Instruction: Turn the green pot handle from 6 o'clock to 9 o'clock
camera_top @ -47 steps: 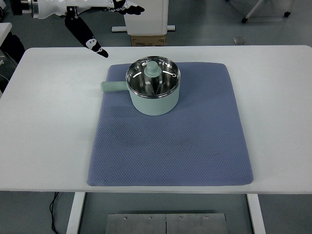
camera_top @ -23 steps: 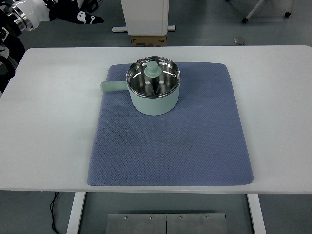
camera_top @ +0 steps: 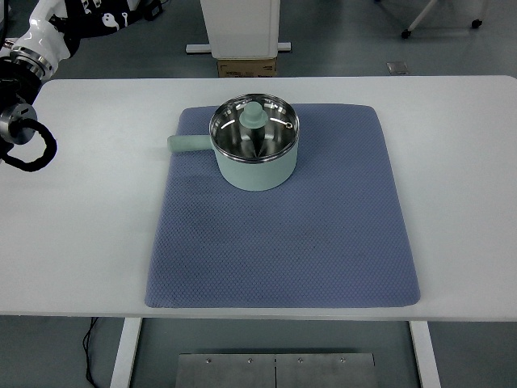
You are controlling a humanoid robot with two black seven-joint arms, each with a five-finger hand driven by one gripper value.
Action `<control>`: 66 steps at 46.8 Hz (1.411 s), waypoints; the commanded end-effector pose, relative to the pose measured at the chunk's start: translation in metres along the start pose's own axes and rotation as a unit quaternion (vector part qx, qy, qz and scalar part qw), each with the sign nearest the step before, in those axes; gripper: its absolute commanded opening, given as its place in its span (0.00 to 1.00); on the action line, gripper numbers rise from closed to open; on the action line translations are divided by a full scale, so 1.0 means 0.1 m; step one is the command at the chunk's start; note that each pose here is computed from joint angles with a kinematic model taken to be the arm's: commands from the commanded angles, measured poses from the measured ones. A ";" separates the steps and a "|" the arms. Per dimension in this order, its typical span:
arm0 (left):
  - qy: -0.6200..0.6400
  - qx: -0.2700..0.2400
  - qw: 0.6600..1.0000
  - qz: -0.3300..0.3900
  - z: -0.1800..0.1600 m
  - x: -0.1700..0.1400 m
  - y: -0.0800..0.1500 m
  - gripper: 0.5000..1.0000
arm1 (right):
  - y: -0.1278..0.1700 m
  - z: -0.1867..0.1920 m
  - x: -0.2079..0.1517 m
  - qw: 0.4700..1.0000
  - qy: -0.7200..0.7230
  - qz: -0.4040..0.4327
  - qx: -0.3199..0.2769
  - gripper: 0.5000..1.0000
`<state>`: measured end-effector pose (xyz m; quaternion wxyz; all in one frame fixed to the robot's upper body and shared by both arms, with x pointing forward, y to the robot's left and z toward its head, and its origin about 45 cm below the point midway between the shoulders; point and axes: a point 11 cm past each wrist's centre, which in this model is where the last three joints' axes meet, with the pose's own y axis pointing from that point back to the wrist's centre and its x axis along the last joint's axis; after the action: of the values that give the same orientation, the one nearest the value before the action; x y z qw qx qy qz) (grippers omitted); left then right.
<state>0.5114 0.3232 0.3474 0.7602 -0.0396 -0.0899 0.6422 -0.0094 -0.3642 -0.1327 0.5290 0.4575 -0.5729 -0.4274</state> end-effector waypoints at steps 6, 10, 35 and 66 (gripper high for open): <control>0.095 0.005 0.993 0.070 -0.26 0.09 0.09 1.00 | 0.00 0.00 0.00 1.000 0.000 0.000 0.000 1.00; 0.127 0.004 0.988 0.091 -0.36 0.06 0.11 1.00 | 0.00 0.00 0.00 1.000 0.000 0.000 0.000 1.00; 0.202 0.043 0.971 0.117 -1.05 -0.66 0.14 1.00 | 0.00 0.00 0.00 1.000 0.000 0.000 0.000 1.00; 0.251 0.052 0.961 0.100 -1.20 -0.96 0.19 1.00 | 0.00 0.01 0.00 1.000 0.000 0.000 -0.001 1.00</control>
<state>0.5004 0.2437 0.2183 0.6843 -0.1635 0.1372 0.6973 -0.0093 -0.3642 -0.1327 0.5291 0.4575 -0.5729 -0.4273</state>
